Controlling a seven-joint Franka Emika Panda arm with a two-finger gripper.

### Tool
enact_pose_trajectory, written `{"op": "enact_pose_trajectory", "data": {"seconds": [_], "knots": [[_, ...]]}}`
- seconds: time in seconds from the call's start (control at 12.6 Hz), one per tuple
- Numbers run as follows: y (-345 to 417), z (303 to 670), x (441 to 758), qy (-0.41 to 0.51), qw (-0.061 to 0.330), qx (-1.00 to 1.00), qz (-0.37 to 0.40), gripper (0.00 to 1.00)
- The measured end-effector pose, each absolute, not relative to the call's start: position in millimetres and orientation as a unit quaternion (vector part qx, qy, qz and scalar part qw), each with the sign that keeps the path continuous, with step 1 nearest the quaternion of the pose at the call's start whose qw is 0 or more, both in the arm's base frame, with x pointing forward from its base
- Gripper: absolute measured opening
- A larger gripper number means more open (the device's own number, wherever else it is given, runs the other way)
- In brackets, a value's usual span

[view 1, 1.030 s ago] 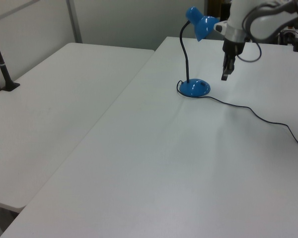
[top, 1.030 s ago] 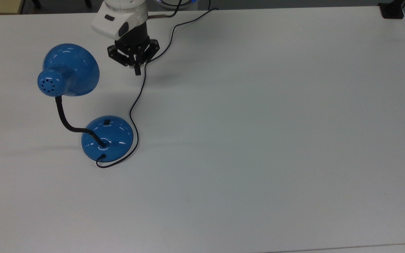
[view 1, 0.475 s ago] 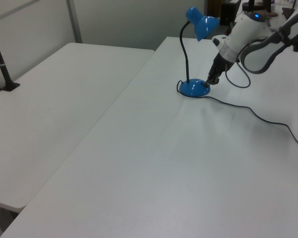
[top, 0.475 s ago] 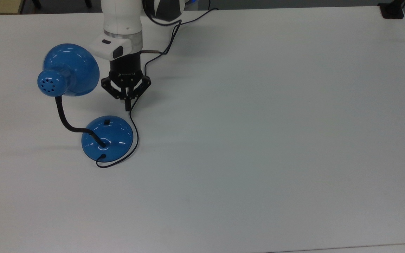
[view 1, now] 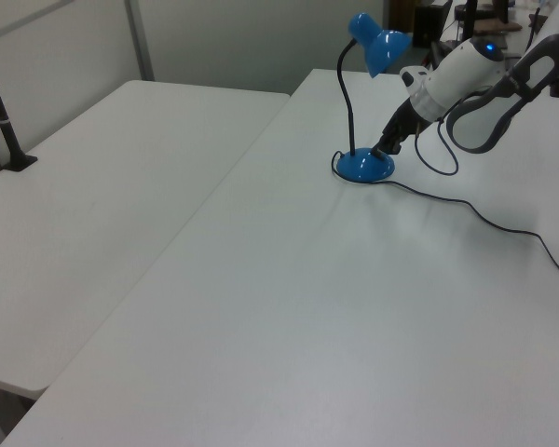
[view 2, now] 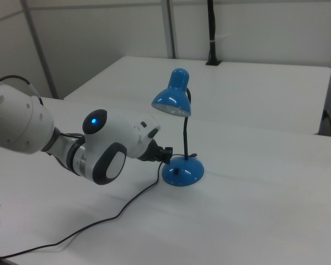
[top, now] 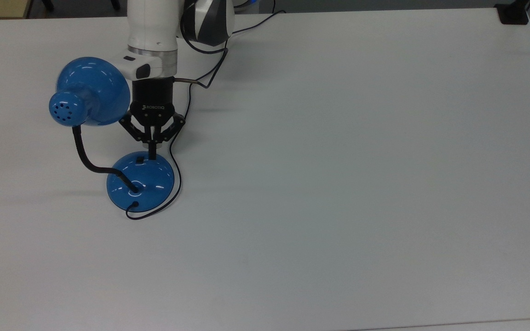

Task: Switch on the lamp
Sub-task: 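Press down on the lamp base switch with the gripper fingers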

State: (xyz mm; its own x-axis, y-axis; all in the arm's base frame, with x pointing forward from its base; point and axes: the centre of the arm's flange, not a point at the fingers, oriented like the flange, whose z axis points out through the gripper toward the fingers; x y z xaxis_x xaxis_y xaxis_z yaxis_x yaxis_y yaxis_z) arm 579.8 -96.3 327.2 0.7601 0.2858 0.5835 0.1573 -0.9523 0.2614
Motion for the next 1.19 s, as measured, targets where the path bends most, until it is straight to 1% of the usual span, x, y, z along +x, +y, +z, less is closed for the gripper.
{"op": "enact_pose_trajectory", "data": {"seconds": [0.63, 1.19], "knots": [[-123, 329, 579, 0.098, 0.107, 0.934, 0.326, 0.01], [-124, 314, 578, 0.098, 0.104, 0.939, 0.314, 0.01]]}}
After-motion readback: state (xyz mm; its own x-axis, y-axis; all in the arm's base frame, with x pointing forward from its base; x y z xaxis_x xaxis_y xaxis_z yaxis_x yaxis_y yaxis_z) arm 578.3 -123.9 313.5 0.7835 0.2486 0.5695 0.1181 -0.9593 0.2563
